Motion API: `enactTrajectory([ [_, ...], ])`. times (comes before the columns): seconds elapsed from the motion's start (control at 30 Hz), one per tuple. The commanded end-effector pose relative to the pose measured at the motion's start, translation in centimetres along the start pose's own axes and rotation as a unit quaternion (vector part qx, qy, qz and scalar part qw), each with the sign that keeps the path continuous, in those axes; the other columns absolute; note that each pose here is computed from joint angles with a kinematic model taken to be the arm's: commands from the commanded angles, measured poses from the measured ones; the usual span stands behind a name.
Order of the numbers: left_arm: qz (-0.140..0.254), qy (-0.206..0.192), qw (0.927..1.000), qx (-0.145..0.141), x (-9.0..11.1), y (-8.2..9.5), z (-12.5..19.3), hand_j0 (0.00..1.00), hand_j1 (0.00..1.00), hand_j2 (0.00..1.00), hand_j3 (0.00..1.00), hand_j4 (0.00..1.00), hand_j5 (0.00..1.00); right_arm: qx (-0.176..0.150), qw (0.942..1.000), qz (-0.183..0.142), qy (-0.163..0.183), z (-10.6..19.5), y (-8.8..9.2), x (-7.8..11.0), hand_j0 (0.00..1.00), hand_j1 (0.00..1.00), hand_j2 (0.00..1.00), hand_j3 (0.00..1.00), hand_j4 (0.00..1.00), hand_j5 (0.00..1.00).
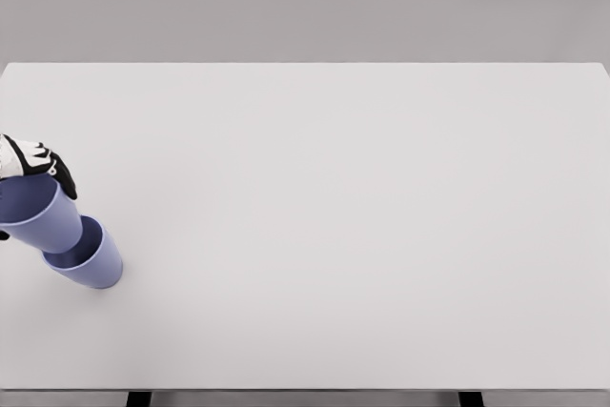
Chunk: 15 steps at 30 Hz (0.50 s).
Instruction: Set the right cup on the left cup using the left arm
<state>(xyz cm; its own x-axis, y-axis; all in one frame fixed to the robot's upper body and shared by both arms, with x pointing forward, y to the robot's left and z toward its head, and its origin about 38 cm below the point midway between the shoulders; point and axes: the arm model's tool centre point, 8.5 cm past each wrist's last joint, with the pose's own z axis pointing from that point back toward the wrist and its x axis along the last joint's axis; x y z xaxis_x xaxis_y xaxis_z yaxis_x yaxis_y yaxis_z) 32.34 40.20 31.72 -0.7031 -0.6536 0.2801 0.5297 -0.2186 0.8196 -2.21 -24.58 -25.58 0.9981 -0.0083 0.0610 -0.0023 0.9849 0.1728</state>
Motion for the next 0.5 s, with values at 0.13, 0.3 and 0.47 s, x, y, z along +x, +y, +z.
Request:
enactTrajectory([
  [0.13,0.004,-0.008,0.9999,0.005,0.03,-0.01,-0.58,0.46,0.46,0.46,0.46,0.46,0.46,0.0,1.0,0.0,0.0,0.0,0.0,0.0,1.0,1.0,1.0,1.0,1.0,1.0],
  [0.3,0.009,-0.014,0.9999,0.003,0.03,-0.36,-1.04,0.46,0.46,0.46,0.46,0.46,0.46,0.001,1.0,0.0,0.0,0.0,0.01,0.0,1.0,1.0,1.0,1.0,1.0,1.0],
  [0.47,0.009,-0.015,0.9999,0.002,0.02,-0.42,-1.11,0.48,0.48,0.48,0.48,0.48,0.48,0.001,1.0,0.0,0.0,0.0,0.01,0.0,1.0,1.0,1.0,1.0,1.0,1.0],
])
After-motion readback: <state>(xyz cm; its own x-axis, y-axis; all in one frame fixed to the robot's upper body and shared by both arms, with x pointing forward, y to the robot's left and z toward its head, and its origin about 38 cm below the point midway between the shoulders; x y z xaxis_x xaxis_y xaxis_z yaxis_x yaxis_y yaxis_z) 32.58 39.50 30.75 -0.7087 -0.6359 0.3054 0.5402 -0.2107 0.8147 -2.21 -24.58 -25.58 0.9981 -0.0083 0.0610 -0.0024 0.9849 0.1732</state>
